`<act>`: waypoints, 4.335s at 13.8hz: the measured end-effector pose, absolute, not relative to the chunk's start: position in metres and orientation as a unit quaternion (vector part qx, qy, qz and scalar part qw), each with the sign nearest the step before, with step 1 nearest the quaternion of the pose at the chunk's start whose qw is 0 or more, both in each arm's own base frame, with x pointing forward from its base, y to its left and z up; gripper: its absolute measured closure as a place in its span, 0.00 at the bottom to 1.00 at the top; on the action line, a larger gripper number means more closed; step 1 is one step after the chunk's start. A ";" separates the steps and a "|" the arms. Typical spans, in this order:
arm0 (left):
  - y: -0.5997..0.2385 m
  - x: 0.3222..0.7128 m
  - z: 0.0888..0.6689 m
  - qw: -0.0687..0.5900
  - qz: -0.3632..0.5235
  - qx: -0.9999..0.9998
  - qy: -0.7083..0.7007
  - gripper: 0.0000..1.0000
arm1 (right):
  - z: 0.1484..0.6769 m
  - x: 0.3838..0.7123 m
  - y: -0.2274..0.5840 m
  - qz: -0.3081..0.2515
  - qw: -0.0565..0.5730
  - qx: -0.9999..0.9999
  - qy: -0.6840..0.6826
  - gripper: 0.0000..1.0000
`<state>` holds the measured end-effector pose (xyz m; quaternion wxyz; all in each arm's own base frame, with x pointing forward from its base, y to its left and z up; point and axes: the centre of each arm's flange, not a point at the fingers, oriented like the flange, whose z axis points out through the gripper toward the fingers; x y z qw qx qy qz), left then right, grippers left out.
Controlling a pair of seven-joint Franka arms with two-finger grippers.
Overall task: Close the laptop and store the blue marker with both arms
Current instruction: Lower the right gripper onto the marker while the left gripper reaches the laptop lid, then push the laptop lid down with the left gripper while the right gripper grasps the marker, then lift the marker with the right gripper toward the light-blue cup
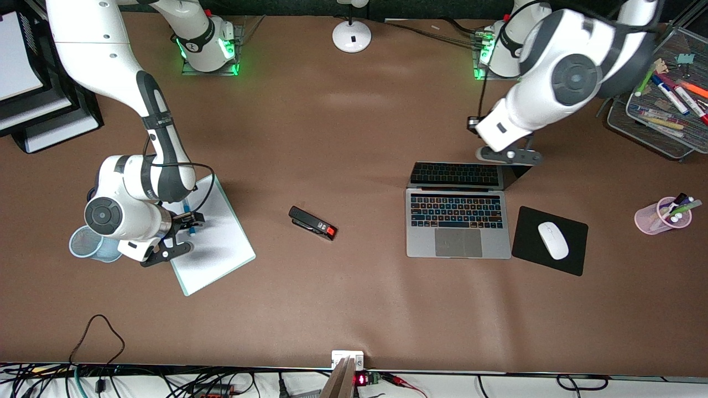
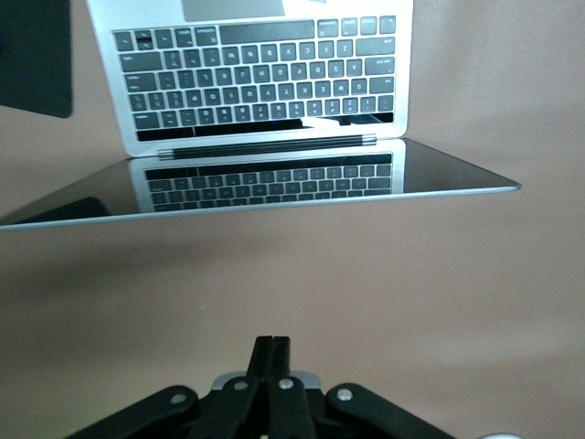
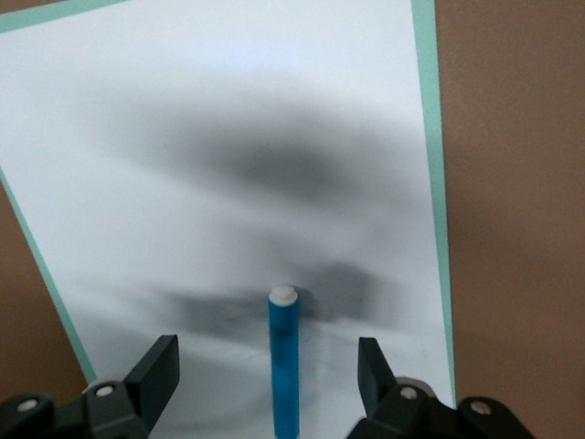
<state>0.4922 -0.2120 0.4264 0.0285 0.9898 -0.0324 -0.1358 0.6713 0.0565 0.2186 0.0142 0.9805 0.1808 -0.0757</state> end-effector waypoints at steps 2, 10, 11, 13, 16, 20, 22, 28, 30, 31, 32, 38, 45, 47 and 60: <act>-0.216 0.484 0.403 0.027 -0.129 0.991 -0.031 0.99 | 0.210 0.672 0.055 -0.074 0.015 0.981 0.181 0.16; -0.215 0.478 0.366 0.008 -0.071 0.996 -0.047 0.99 | 0.200 0.671 0.045 -0.079 0.012 0.975 0.209 0.38; -0.214 0.481 0.364 0.004 -0.061 0.997 -0.051 0.99 | 0.198 0.671 0.044 -0.081 0.012 0.974 0.210 0.40; -0.213 0.487 0.359 0.008 -0.045 0.998 -0.052 0.99 | 0.193 0.670 0.043 -0.084 0.012 0.974 0.211 0.40; -0.215 0.495 0.355 0.018 -0.022 0.998 -0.051 0.99 | 0.193 0.670 0.044 -0.085 0.011 0.974 0.210 0.47; -0.212 0.508 0.345 0.021 0.011 0.998 -0.057 0.99 | 0.192 0.670 0.044 -0.085 0.010 0.974 0.210 0.47; -0.206 0.516 0.335 0.008 0.027 0.997 -0.072 0.99 | 0.191 0.669 0.044 -0.086 0.010 0.974 0.210 0.47; -0.198 0.538 0.316 0.015 0.068 0.994 -0.081 0.99 | 0.184 0.668 0.043 -0.091 0.010 0.973 0.210 0.53; -0.198 0.545 0.310 0.021 0.080 0.993 -0.083 0.99 | 0.184 0.668 0.043 -0.091 0.010 0.973 0.210 0.61; -0.198 0.549 0.307 0.025 0.085 0.993 -0.082 0.99 | 0.184 0.668 0.043 -0.091 0.010 0.973 0.210 0.61; -0.198 0.554 0.303 0.030 0.089 0.992 -0.081 0.99 | 0.184 0.668 0.043 -0.091 0.010 0.973 0.210 0.62; -0.203 0.592 0.291 0.048 0.102 0.991 -0.077 0.99 | 0.184 0.668 0.046 -0.087 -0.011 0.977 0.193 0.69; -0.201 0.613 0.261 0.045 0.104 0.990 -0.089 0.99 | 0.184 0.668 0.046 -0.086 -0.011 0.977 0.196 0.70; -0.201 0.617 0.254 0.049 0.104 0.990 -0.087 0.99 | 0.184 0.668 0.046 -0.086 -0.011 0.977 0.197 0.75; -0.185 0.626 0.182 0.058 0.144 0.982 -0.109 0.99 | 0.241 0.699 0.047 -0.036 -0.006 0.979 0.199 0.83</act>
